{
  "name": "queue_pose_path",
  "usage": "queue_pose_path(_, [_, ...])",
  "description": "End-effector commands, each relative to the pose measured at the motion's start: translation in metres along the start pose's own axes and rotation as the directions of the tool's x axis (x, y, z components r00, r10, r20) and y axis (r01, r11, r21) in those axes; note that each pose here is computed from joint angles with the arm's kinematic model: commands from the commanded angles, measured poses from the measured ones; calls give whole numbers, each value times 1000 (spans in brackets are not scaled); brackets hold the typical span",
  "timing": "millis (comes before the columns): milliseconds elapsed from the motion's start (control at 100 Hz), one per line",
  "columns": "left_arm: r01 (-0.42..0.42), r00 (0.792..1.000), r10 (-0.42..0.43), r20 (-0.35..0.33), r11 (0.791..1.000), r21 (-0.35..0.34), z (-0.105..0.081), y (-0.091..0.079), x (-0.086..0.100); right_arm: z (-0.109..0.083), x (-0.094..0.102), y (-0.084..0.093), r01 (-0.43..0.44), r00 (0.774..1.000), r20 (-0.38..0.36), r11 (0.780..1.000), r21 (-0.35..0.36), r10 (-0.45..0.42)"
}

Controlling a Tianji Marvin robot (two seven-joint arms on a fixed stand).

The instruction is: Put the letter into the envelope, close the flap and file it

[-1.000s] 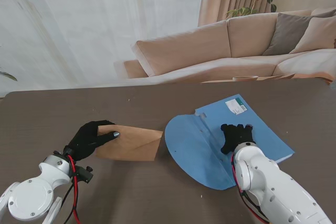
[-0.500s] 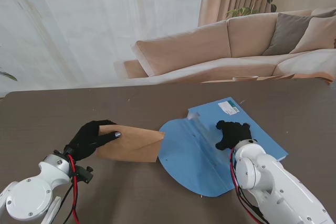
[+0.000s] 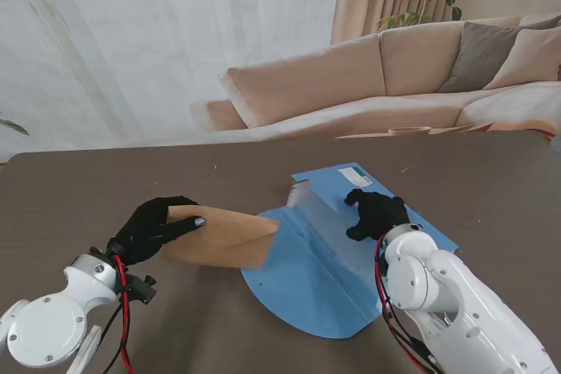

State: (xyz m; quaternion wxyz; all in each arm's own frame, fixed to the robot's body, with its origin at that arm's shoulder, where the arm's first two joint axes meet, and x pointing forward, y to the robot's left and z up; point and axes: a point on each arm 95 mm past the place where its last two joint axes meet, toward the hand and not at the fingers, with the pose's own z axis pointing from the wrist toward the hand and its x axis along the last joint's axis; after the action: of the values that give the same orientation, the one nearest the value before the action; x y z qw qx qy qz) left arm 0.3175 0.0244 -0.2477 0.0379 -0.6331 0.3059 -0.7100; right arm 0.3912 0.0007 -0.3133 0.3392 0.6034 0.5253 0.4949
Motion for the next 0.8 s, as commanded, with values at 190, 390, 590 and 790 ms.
queue_pose_path(190, [-47, 998, 47, -46, 999, 3, 1, -3, 2, 22, 43, 13, -49, 993, -105, 999, -6, 48])
queue_pose_path(390, [-155, 979, 159, -128, 987, 42, 3, -7, -1, 41, 65, 14, -92, 985, -145, 996, 20, 94])
queue_pose_path(590, [-324, 906, 342, -247, 939, 112, 11, -8, -8, 52, 80, 14, -130, 975, -173, 990, 60, 139])
queue_pose_path(790, [-433, 817, 477, -324, 878, 203, 19, -4, -11, 57, 91, 16, -178, 961, -194, 979, 100, 195])
